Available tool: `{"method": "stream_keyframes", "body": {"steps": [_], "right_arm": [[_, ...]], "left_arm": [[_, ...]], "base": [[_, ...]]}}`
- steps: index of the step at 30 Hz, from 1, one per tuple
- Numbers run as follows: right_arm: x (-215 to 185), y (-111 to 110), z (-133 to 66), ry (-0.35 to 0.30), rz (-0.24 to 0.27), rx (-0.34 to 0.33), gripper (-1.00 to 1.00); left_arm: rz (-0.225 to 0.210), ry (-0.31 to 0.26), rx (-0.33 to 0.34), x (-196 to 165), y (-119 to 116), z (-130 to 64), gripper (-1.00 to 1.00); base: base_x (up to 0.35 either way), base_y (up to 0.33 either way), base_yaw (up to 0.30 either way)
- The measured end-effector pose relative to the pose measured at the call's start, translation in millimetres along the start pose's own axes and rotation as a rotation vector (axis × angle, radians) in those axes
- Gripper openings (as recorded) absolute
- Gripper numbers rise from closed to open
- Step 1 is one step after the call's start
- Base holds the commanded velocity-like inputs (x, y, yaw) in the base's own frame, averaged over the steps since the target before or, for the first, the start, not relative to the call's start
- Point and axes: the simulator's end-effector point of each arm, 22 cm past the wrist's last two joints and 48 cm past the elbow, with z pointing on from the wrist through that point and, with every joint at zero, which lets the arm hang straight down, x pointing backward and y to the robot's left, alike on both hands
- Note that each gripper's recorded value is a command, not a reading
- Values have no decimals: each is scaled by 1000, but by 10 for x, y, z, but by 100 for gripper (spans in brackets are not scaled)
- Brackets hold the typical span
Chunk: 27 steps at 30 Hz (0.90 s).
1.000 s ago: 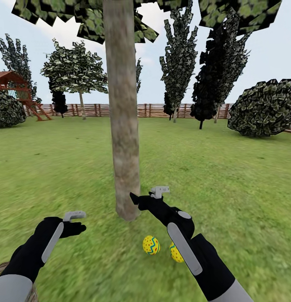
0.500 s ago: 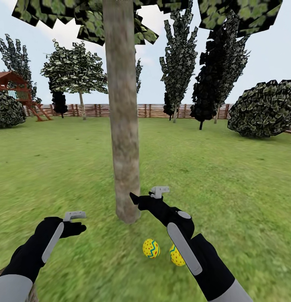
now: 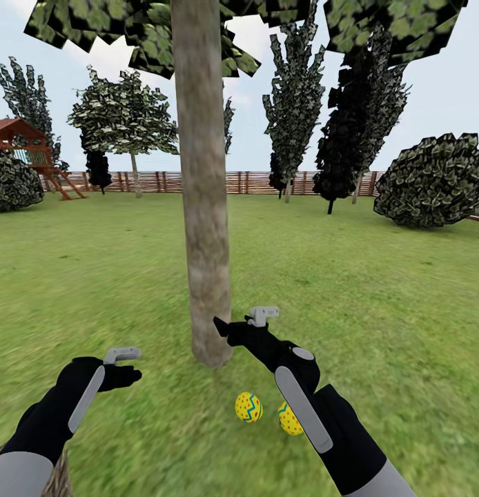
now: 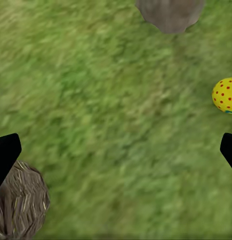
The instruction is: Take the three Easter eggs out of the wicker basket on the lawn in the garden, then place them on the lawn next to a single tree (choose any tree) so that all three eggs are next to the same tree and none are left in the basket.
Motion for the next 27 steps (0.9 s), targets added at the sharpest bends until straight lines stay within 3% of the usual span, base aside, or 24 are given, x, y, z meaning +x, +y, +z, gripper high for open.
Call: {"method": "stream_keyframes", "body": {"steps": [27], "right_arm": [[-526, 150, 16, 1, 0, -1, 100]], "left_arm": [[1, 1, 5, -407, -50, -359, 100]], "base": [[-1, 0, 0]]}}
